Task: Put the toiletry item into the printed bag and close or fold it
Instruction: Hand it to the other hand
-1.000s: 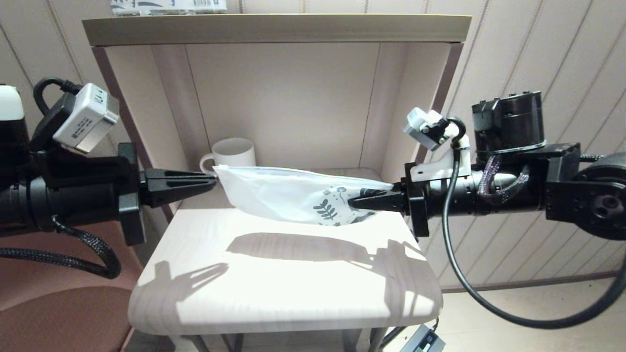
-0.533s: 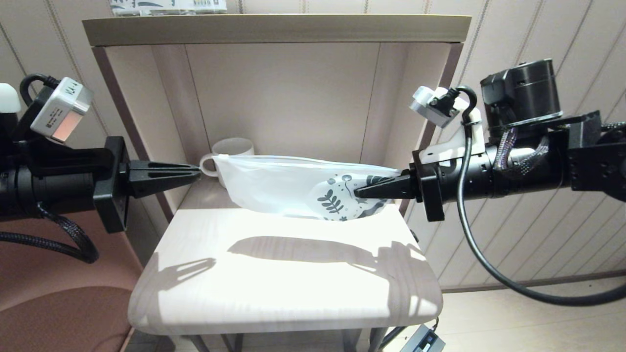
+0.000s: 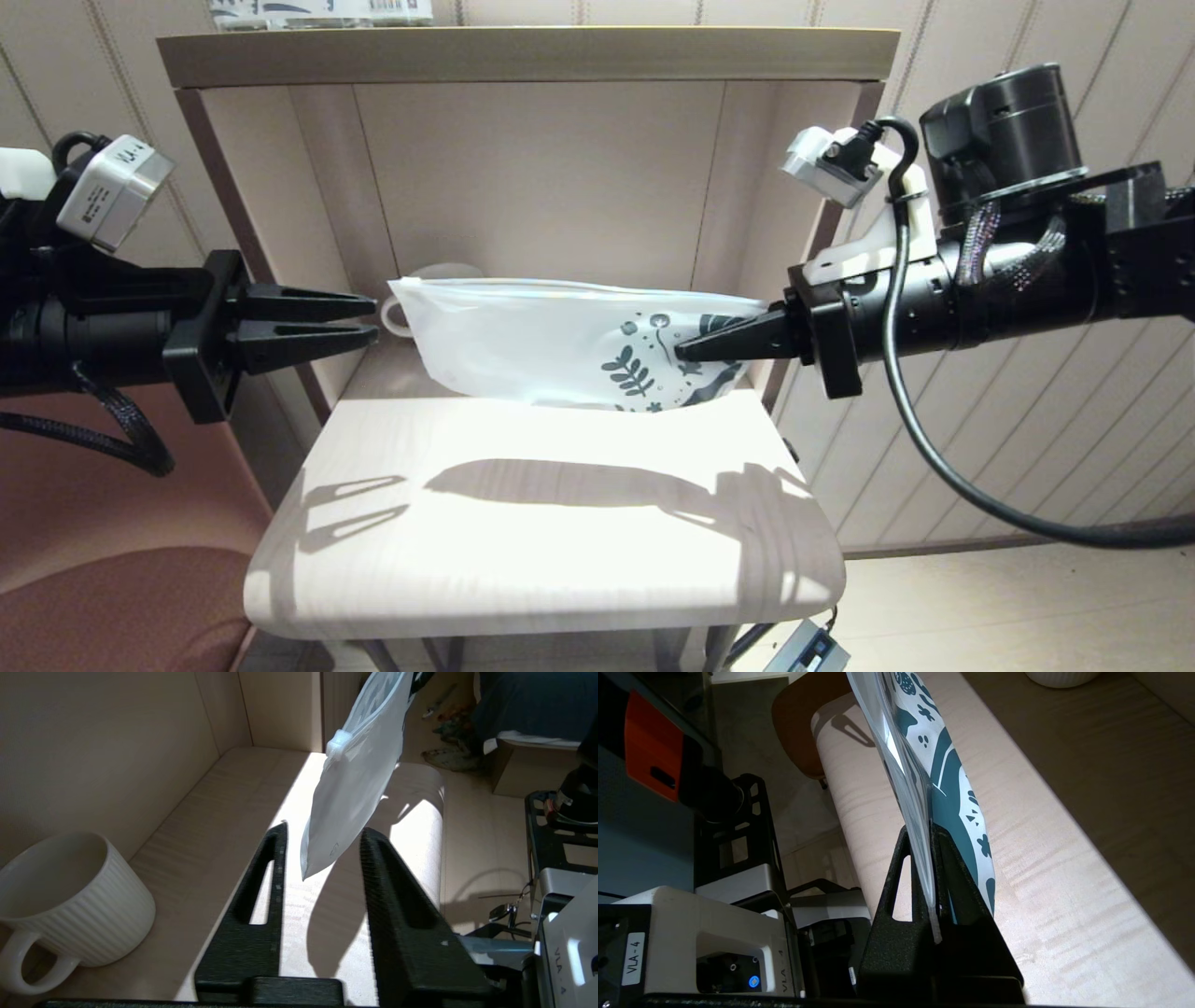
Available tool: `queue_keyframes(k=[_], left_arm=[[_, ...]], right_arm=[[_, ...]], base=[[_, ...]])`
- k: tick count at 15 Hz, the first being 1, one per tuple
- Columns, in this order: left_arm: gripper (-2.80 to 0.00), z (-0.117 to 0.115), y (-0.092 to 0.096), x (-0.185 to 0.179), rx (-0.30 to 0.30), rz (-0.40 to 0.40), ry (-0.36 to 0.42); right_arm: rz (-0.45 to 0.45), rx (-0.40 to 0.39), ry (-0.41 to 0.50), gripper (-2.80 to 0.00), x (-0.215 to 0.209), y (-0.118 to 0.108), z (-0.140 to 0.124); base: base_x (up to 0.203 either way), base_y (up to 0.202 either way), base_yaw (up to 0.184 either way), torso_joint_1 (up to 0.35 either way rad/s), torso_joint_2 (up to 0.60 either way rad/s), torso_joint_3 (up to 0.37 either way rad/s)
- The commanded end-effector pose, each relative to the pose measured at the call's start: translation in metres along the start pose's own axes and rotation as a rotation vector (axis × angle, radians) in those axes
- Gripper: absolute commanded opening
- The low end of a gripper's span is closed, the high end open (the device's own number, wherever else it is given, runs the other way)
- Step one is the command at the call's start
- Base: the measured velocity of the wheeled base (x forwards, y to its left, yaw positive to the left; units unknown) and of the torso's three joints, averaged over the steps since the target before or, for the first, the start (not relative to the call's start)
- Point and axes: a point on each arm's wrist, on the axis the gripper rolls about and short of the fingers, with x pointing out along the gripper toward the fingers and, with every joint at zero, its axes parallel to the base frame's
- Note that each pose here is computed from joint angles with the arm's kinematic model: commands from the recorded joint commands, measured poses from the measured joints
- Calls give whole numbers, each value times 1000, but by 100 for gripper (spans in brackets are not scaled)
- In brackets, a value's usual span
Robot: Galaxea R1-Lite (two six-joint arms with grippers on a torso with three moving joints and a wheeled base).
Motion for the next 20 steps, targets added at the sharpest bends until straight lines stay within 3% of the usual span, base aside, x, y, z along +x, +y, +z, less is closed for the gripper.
queue_keyframes(k=[1, 4, 9, 16, 20], left_arm=[[0, -7, 5, 3, -12, -11, 3], [0, -12, 6, 5, -8, -50, -7], [0, -22, 7, 8, 43, -100, -18], [0, -12, 3, 36, 58, -180, -30], [0, -9, -1, 44, 53, -187, -14]], right_arm=[[20, 2, 2, -280, 3, -2, 5], [86, 20, 4, -280, 5, -2, 4], [119, 20, 14, -280, 18, -5, 3], [145, 34, 45, -280, 47, -21, -5], [150, 16, 33, -280, 49, -20, 1]], base=[[0, 0, 0, 0, 0, 0], [0, 0, 0, 0, 0, 0], [0, 0, 0, 0, 0, 0], [0, 0, 0, 0, 0, 0], [0, 0, 0, 0, 0, 0]])
